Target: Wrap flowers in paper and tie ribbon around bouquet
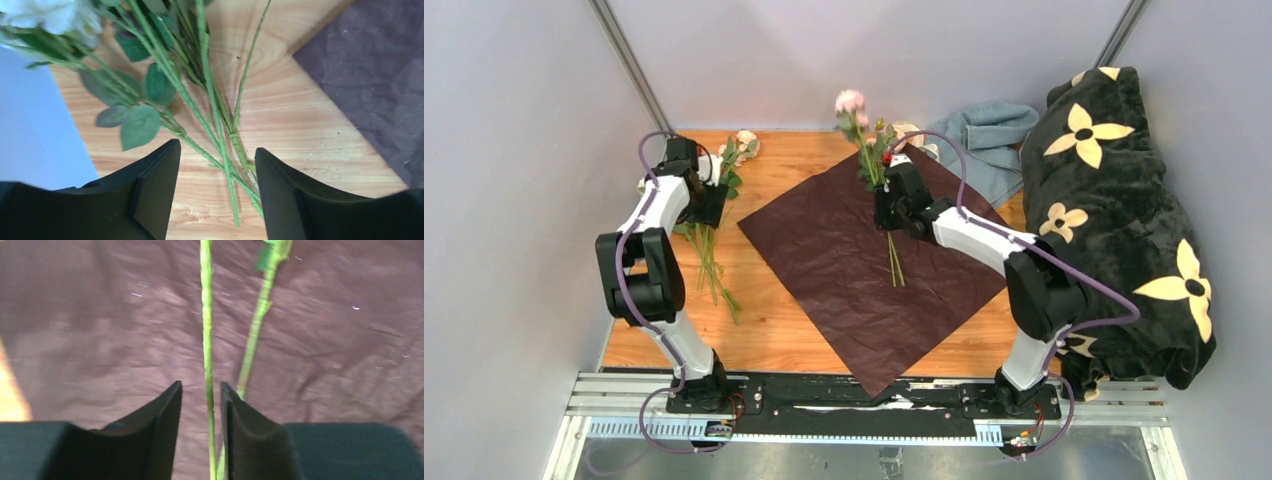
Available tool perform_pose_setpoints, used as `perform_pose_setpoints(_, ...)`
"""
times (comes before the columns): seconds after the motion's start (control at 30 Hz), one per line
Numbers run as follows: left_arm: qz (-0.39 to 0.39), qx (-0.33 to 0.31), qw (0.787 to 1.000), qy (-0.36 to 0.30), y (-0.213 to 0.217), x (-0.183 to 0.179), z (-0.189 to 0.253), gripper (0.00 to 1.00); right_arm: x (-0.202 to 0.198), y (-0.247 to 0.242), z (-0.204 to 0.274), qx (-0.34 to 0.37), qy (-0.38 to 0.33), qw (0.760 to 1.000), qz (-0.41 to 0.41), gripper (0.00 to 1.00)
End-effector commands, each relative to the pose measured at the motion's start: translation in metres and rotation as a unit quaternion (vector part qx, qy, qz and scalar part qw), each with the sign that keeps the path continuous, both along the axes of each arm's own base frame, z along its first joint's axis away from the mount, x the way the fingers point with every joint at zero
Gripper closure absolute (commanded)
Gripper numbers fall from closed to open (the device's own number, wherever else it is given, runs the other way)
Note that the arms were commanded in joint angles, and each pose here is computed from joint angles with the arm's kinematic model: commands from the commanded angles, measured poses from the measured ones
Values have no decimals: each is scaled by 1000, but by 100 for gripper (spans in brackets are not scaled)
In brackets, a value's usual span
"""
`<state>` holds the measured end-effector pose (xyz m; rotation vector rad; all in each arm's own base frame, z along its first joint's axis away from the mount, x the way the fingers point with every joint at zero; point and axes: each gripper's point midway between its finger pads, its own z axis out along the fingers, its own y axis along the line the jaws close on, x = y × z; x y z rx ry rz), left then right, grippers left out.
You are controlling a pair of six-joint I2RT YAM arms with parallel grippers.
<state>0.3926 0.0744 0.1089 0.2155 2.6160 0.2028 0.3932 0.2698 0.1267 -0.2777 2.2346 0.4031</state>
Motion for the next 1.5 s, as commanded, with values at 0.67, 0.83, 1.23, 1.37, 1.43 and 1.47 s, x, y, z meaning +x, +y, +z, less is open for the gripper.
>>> perform_pose_setpoints(0.67,0,38,995,87,17,54,-73,79,-10,-49,4,-71,10,997,-39,51)
perform_pose_setpoints(0.83,9,34,996,78,16,54,-64,100,-13,-50,2,-76,15,996,-36,51)
perform_pose_setpoints(1.23,-44,-181,974,-125,-44,34,112,100,-23,-30,63,-69,-78,994,26,51)
perform_pose_setpoints(1.37,-141,-305,931,-146,-102,4,156,100,-39,29,140,80,-171,972,138,45)
perform_pose_setpoints(1.43,-177,-350,907,-154,-127,-12,177,100,-57,60,193,200,-216,936,195,42)
perform_pose_setpoints(1.47,-195,-364,898,-154,-141,-20,185,100,-66,71,220,261,-236,911,213,35)
